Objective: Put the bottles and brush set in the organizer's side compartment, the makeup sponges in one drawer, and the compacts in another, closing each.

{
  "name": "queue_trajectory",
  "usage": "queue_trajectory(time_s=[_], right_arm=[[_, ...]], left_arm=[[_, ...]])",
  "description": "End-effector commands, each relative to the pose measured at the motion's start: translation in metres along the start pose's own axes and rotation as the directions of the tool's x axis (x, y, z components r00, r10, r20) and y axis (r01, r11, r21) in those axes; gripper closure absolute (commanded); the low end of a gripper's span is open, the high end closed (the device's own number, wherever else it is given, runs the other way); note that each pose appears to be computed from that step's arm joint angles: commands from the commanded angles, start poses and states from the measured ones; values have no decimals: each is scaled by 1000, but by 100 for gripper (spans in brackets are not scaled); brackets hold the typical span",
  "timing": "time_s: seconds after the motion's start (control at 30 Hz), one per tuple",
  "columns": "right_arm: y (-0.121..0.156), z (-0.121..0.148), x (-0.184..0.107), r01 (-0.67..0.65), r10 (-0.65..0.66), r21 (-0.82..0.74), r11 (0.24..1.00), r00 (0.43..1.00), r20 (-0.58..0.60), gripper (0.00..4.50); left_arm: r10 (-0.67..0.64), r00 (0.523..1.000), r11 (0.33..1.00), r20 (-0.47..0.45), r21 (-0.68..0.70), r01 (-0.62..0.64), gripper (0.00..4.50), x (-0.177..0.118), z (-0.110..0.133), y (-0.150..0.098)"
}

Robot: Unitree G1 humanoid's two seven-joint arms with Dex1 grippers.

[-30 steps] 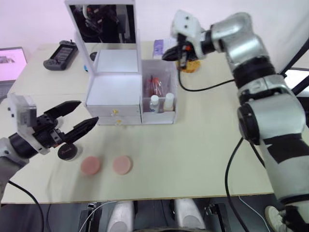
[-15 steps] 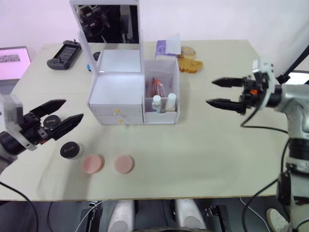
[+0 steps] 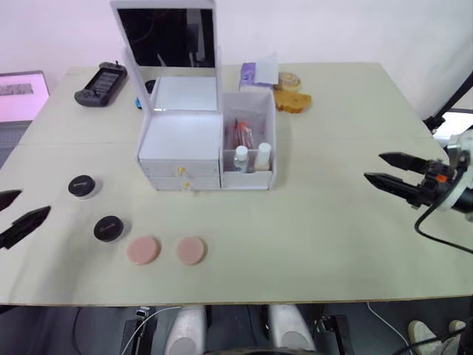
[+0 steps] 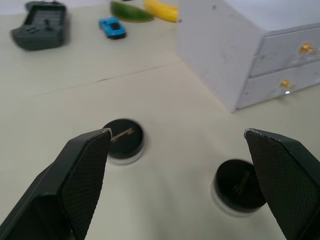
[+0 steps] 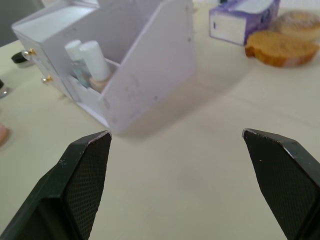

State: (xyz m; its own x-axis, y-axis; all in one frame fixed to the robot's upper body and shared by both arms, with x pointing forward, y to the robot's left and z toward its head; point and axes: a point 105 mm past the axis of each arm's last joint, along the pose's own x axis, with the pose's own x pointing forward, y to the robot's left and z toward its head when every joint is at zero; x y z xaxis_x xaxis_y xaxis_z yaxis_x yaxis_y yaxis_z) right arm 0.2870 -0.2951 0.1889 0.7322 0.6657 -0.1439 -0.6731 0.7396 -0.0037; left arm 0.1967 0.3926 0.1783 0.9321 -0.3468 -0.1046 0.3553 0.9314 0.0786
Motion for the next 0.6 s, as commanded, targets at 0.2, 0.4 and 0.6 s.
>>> queue_trajectory(time_s=[0.2, 0.4, 0.6], right_arm=[[0, 10, 1, -4, 5, -89, 996, 1000, 3, 6], [36, 25, 34, -184, 187, -103, 978, 982, 19, 6], [104, 44, 74, -450, 451, -104, 887, 892, -18, 6]], left_arm=[[22, 999, 998, 31, 52, -24, 0, -8, 9, 2], [-23, 999, 998, 39, 60, 20, 0, 3, 11, -25], [-109, 990, 994, 88, -13, 110, 0, 23, 22, -90]])
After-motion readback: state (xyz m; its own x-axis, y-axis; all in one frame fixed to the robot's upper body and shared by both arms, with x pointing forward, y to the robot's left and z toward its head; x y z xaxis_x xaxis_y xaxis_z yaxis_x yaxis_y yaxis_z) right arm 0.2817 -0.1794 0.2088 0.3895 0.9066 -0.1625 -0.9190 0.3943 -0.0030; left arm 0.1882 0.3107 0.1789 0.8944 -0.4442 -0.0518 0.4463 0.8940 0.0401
